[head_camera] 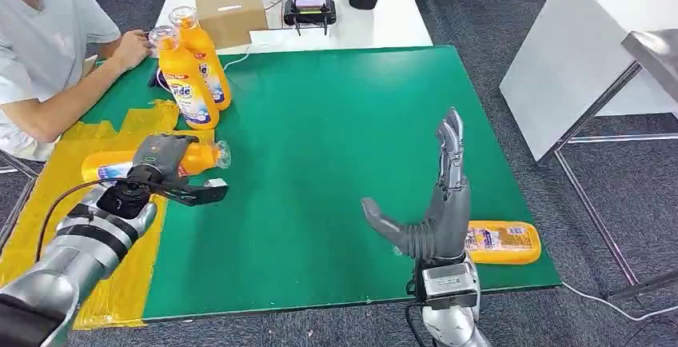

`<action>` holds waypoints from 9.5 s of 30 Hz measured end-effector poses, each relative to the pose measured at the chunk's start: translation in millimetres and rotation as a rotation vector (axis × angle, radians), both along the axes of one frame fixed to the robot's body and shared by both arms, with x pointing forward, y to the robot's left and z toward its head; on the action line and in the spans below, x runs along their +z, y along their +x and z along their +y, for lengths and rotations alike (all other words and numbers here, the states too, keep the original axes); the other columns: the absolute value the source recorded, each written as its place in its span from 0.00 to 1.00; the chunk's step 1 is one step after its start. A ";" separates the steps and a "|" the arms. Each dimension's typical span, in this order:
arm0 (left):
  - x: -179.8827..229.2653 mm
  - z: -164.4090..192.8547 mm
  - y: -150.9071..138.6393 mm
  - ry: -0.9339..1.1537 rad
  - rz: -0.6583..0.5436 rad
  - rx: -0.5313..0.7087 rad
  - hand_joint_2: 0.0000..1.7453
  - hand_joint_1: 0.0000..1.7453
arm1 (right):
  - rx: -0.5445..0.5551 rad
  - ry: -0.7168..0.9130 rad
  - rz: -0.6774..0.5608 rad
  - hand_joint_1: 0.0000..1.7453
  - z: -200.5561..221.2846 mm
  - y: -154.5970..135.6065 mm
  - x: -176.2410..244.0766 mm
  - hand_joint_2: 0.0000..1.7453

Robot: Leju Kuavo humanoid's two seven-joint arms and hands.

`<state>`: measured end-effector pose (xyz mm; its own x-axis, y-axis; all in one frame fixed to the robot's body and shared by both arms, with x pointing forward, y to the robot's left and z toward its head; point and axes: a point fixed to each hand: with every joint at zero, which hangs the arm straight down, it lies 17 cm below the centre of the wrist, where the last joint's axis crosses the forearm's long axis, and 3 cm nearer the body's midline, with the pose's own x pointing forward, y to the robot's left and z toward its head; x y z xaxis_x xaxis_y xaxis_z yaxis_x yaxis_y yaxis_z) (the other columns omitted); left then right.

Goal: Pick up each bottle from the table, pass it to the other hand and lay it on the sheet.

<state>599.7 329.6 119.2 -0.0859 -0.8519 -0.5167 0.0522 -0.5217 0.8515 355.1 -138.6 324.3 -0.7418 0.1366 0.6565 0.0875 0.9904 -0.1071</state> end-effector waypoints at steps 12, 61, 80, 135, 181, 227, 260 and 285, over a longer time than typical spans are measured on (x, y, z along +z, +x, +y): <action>-32.2 49.5 -7.1 0.028 0.116 0.125 1.00 1.00 | 0.024 -0.015 -0.011 0.00 7.9 -1.8 2.9 1.00; 82.4 -87.1 -173.1 -1.280 -0.428 -0.312 1.00 0.00 | -0.262 -1.069 0.651 0.00 -79.3 27.2 -269.1 1.00; 75.8 -128.2 -194.8 -1.525 -0.383 -0.329 1.00 0.00 | -0.629 -1.159 0.883 0.00 -222.4 45.1 -311.0 1.00; 64.5 -158.7 -181.7 -1.645 -0.301 -0.334 1.00 0.00 | -0.580 -1.359 1.044 1.00 -247.6 74.1 -372.2 1.00; 85.7 -273.6 -228.5 -1.841 0.076 -0.684 1.00 0.00 | 0.534 -0.200 0.856 1.00 157.1 42.5 -248.7 1.00; 38.8 -258.8 -206.0 -1.616 -0.036 -0.537 1.00 0.62 | 0.555 -0.375 0.810 1.00 187.0 20.9 -261.3 1.00; 45.4 -246.6 -200.1 -1.631 -0.086 -0.525 1.00 1.00 | 0.552 -0.387 0.701 0.00 193.1 8.2 -239.0 1.00; 102.4 20.1 7.5 -0.070 -0.241 -0.019 1.00 1.00 | 0.244 -0.054 0.110 0.00 50.4 -0.8 -24.2 1.00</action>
<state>607.1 349.7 221.6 0.0161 -0.8856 -0.4641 -0.1662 -0.4601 0.8722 354.3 -88.2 300.1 -0.6815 -0.0006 0.7318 -0.1685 0.9733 -0.1561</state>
